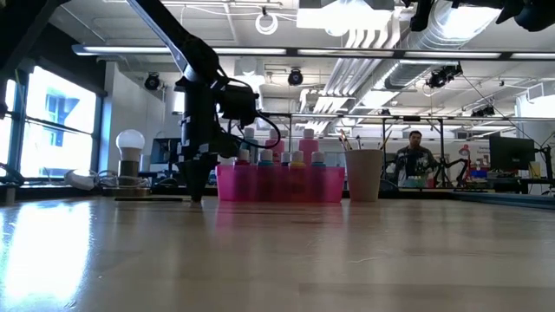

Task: Pick & Place Paint Supplies
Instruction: Put the silver paintbrush into the white cup

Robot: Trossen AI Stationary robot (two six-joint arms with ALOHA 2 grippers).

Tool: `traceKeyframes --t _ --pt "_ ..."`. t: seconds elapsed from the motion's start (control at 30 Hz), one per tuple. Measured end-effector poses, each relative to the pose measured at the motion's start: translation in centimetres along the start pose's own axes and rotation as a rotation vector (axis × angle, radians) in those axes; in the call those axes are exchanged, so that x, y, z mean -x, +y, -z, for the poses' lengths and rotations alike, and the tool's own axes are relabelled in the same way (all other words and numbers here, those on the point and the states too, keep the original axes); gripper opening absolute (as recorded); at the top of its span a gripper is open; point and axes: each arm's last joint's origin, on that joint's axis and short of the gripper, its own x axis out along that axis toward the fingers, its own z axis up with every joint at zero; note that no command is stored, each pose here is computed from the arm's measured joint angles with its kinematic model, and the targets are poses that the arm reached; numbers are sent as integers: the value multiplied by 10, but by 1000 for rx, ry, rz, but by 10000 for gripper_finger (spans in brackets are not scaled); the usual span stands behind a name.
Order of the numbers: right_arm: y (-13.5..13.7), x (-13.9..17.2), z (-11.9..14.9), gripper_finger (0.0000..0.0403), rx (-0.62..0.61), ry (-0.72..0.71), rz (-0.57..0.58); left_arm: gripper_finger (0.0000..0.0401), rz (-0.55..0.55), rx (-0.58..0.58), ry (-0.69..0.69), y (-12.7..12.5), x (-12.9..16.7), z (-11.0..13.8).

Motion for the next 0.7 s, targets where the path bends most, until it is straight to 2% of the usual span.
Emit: traceKeyframes --t 0.13,0.33,0.7 --pt "0 0 0 73 0 0 0 1 -17 -6 -4 0 0 0" --pt "0 0 0 73 -6 0 0 0 -4 -90 -8 1 11 5" --pt "0 0 0 73 -7 0 0 0 35 -208 -174 1 57 11"
